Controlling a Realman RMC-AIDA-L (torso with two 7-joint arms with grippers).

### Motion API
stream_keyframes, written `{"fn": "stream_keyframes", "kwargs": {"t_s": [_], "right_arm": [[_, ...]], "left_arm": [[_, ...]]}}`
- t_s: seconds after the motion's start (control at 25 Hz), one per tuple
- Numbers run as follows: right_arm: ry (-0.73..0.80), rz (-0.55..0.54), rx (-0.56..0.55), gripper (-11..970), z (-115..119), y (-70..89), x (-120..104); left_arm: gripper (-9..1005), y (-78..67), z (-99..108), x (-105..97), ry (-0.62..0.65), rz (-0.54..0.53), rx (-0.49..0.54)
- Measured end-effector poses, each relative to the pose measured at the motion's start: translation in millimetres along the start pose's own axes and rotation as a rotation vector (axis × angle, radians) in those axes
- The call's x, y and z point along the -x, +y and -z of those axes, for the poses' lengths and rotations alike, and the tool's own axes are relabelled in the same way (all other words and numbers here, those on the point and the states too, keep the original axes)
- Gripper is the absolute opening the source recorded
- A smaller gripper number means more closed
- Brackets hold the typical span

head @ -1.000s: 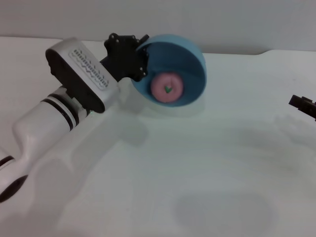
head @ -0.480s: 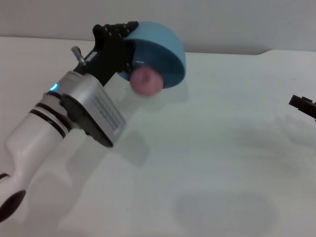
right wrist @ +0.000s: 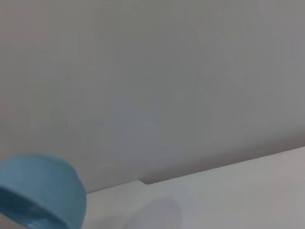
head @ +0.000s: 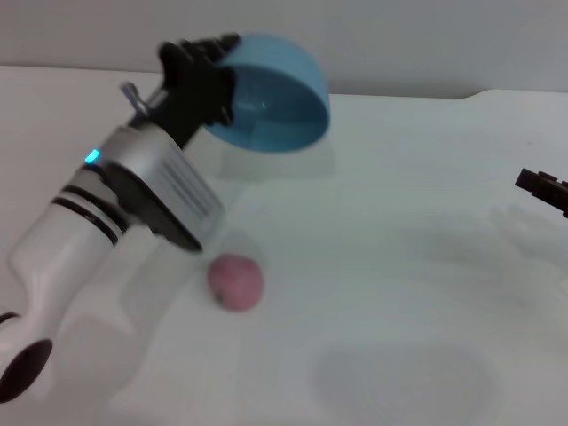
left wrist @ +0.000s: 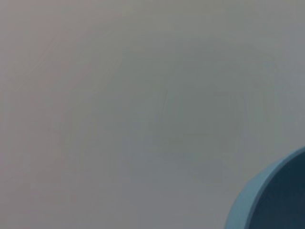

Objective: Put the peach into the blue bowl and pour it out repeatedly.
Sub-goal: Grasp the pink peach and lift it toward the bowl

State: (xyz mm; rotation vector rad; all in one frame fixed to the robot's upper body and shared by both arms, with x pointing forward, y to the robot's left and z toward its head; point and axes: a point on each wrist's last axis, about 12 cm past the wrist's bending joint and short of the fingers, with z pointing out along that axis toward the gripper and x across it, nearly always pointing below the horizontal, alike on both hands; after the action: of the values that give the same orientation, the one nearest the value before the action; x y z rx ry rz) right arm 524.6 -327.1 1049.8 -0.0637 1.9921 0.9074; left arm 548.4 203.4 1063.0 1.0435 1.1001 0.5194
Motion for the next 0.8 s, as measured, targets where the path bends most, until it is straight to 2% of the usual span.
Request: {"fn": "stream_keyframes", "kwargs": {"t_s": [0.24, 0.44, 0.6, 0.64, 0.68, 0.8], "right_arm": [[0.002, 0.009, 0.016, 457, -4.3, 2.9, 3.3], [0.017, 0.032, 0.051, 459, -15.0, 9.8, 8.5], [0.058, 0.076, 0.091, 460, -29.7, 19.1, 13.6], [0.071, 0.089, 0.098, 460, -33.4, 21.2, 14.9], [0.091, 0.109, 0.107, 460, -38.7, 24.0, 16.4], [0.14, 0.149, 0.134, 461, -53.1, 31.8, 19.6]], "left_arm": [[0, 21.0, -12.9, -21.6, 0.172, 0.5, 0.068], [0, 30.7, -26.4, -42.4, 0.353, 0.833, 0.039], [-1, 38.8, -36.9, -54.6, 0.524, 0.985, -0.005], [-1, 38.8, -36.9, -54.6, 0.524, 0.985, -0.005], [-1, 42.2, -40.5, -57.7, 0.616, 1.035, -0.045], [-1, 47.8, -43.5, -57.0, 0.691, 1.069, -0.091]]}}
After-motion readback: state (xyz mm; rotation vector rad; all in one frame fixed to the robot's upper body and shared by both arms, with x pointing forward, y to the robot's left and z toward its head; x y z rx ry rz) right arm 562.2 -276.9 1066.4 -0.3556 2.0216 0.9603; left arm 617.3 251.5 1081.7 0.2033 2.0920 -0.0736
